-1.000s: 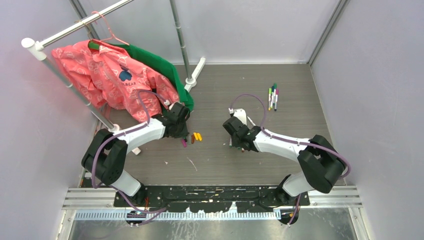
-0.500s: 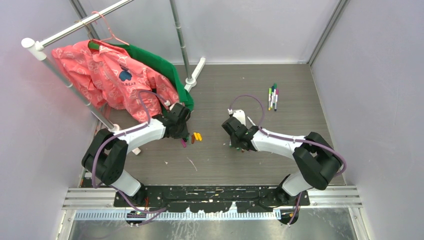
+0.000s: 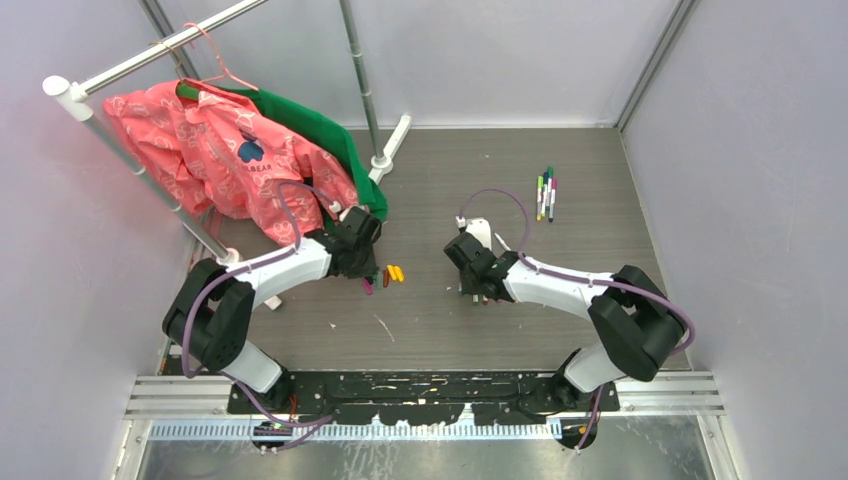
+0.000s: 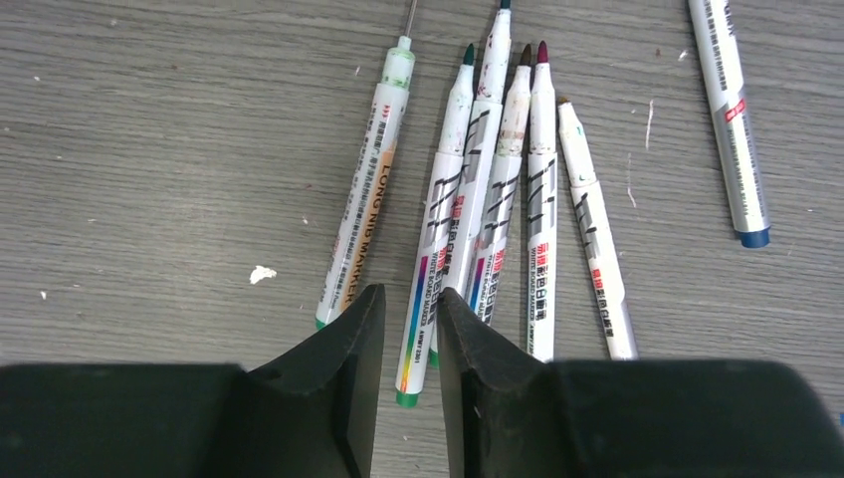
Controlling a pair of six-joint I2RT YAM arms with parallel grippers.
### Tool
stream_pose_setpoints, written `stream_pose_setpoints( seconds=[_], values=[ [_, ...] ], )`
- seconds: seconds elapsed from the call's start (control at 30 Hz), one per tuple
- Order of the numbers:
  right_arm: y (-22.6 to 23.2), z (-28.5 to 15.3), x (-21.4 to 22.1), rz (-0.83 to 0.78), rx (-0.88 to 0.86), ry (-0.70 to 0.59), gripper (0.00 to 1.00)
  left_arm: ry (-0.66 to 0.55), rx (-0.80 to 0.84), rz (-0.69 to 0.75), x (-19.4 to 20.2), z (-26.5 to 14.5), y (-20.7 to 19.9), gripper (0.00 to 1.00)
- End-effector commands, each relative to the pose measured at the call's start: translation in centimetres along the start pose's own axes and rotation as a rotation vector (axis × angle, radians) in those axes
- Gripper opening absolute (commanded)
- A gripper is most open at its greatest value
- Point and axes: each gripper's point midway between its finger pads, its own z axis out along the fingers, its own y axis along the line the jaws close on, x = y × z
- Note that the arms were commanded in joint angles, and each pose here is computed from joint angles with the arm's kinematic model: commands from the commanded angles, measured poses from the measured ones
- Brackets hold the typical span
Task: Open the pen caps
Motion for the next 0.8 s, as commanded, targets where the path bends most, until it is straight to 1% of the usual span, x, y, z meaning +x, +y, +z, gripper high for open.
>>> stream_pose_setpoints(
  seconds=[0.0,0.07,0.2,0.27,0.33,0.37,0.43,0.57,0.67,0.77],
  values=[
    [0.1,-2.4,-4.4,0.067,-0.014,-0.134,0.33,-0.071,0.026,-0.007,-1.8,-1.9,-0.8,0.24],
    [-0.7,-3.2,-5.7,0.077,0.011,-0.176,0.35,-0.087,0.04,-0.008,-2.4,-2.5,-1.3,0.24],
    [-3.3,-3.5,-8.8,0.144,0.05,-0.213,0.36,-0.119,0.081,-0.013,-3.5,-3.8,-2.6,0.32],
    [-5.0,-3.3,-10.3,0.186,0.072,-0.227,0.36,-0.135,0.106,-0.016,-4.1,-4.3,-3.3,0.37],
    [-6.8,-2.8,-11.8,0.227,0.088,-0.241,0.36,-0.154,0.133,-0.02,-4.7,-4.8,-4.0,0.45],
    [-7.7,-2.4,-12.5,0.249,0.097,-0.243,0.37,-0.163,0.146,-0.022,-4.9,-5.0,-4.4,0.48],
    [-9.5,-1.4,-13.8,0.284,0.113,-0.244,0.41,-0.182,0.172,-0.031,-5.4,-5.4,-4.9,0.57],
    [-12.3,1.0,-16.1,0.313,0.151,-0.231,0.46,-0.213,0.208,-0.04,-6.2,-6.0,-5.7,0.67],
    [-14.3,2.8,-17.3,0.329,0.181,-0.22,0.51,-0.237,0.217,-0.044,-6.9,-6.4,-6.0,0.72],
    [-16.0,4.8,-18.1,0.363,0.196,-0.2,0.51,-0.245,0.223,-0.041,-7.3,-6.4,-6.3,0.73]
  ],
)
